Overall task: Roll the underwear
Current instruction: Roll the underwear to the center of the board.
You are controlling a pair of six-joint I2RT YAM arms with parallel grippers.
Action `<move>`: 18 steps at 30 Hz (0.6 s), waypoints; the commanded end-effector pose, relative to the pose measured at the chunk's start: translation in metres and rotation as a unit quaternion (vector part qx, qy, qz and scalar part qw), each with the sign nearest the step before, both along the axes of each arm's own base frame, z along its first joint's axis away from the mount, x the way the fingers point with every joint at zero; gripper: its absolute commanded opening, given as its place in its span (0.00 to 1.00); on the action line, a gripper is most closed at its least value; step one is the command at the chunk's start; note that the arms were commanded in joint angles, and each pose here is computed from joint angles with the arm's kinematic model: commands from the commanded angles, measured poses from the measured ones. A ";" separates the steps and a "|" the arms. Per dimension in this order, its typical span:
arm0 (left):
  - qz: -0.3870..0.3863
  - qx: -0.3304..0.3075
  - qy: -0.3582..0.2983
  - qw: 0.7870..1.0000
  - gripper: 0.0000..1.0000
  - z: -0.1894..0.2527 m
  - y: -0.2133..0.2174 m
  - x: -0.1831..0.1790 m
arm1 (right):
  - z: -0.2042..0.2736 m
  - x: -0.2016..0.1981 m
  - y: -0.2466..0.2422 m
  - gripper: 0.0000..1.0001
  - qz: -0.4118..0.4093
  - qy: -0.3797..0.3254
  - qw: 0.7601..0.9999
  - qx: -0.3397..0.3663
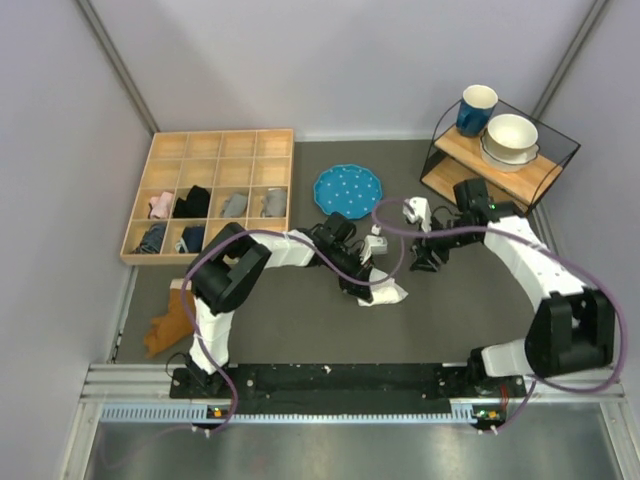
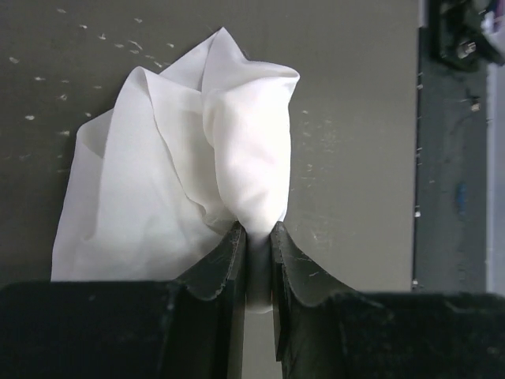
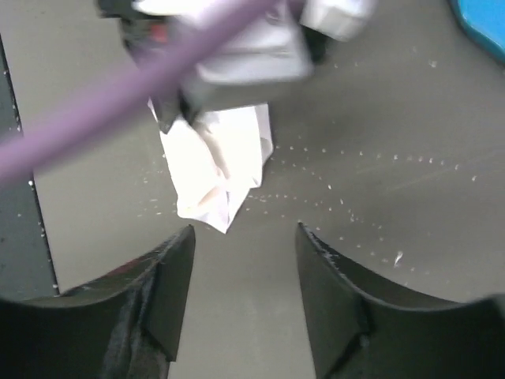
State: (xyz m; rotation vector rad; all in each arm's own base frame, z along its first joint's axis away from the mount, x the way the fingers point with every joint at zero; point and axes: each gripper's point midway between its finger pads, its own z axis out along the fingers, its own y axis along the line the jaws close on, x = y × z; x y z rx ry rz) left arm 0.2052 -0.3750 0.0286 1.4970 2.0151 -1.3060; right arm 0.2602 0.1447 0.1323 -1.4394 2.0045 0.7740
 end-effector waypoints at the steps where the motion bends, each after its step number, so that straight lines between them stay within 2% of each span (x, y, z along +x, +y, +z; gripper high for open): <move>1: 0.001 0.022 0.143 0.989 0.13 -0.008 0.003 -0.015 | 0.018 -0.027 0.016 0.64 0.096 -0.116 0.986 0.074; 2: 0.007 0.026 0.161 0.987 0.14 -0.014 0.005 -0.013 | 0.007 -0.043 0.021 0.77 0.140 -0.138 0.976 0.088; 5: 0.021 0.030 0.187 0.982 0.15 -0.020 0.005 -0.006 | -0.012 -0.070 0.024 0.94 0.215 -0.189 0.955 0.075; 7: 0.025 0.032 0.196 0.980 0.15 -0.022 0.004 -0.003 | -0.023 -0.081 0.037 0.94 0.258 -0.195 0.945 0.053; 11: 0.033 0.034 0.206 0.977 0.17 -0.024 0.001 0.003 | -0.049 -0.055 0.048 0.95 0.249 -0.226 0.941 -0.044; 15: 0.046 0.035 0.203 0.977 0.19 -0.025 0.001 0.008 | -0.068 -0.046 0.059 0.94 0.257 -0.235 0.932 -0.101; 18: 0.063 0.031 0.198 0.978 0.22 -0.024 0.000 0.015 | -0.089 -0.049 0.061 0.85 0.271 -0.216 0.929 -0.130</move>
